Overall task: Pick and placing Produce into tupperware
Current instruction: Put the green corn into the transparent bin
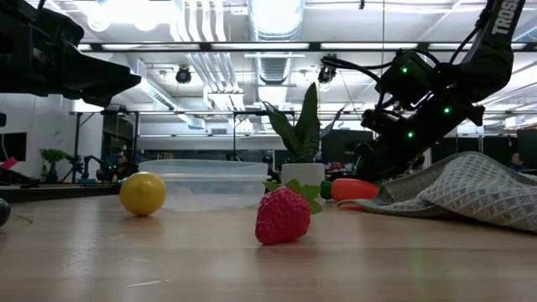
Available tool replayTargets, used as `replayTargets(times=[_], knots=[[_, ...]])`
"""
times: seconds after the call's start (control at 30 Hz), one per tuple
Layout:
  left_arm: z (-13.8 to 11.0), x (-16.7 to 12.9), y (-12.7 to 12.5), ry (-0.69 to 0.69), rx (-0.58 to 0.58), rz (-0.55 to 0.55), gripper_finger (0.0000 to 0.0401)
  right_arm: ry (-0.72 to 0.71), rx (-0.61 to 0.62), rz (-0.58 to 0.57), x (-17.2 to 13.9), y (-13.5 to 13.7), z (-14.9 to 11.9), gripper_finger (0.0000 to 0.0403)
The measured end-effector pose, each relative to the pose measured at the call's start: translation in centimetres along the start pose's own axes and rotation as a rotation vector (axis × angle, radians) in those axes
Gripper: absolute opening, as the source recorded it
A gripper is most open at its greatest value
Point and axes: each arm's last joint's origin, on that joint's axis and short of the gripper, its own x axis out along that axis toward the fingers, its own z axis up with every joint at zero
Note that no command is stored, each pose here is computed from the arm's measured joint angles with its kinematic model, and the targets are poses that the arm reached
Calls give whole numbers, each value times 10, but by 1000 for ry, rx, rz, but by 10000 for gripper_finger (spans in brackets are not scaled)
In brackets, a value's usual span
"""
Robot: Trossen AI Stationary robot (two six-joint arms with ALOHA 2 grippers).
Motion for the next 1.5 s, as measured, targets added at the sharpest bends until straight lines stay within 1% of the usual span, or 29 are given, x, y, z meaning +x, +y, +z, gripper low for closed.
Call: replayTargets(times=[0.23,0.43,0.5,0.67,0.73,0.87,1.0,1.2,1.37,1.5], knots=[[0,0,0,0,1,0,183,-3,-2,2,0,1,2,189],[0,0,0,-2,1,0,183,-63,18,34,-8,3,18,189],[0,0,0,-2,1,0,183,-88,31,69,-12,4,26,189],[0,0,0,-3,1,0,183,-171,59,223,-28,14,52,189],[0,0,0,-3,2,1,183,-205,40,276,-35,22,62,189],[0,0,0,-3,2,1,183,-273,0,343,-46,39,83,189],[0,0,0,-4,2,1,183,-303,-42,422,-48,60,101,189],[1,0,0,-8,2,2,183,-293,-127,478,-33,97,117,189],[1,0,0,-9,2,2,183,-271,-182,556,-16,129,126,189],[1,0,0,-10,1,2,183,-227,-252,560,-2,152,131,189]])
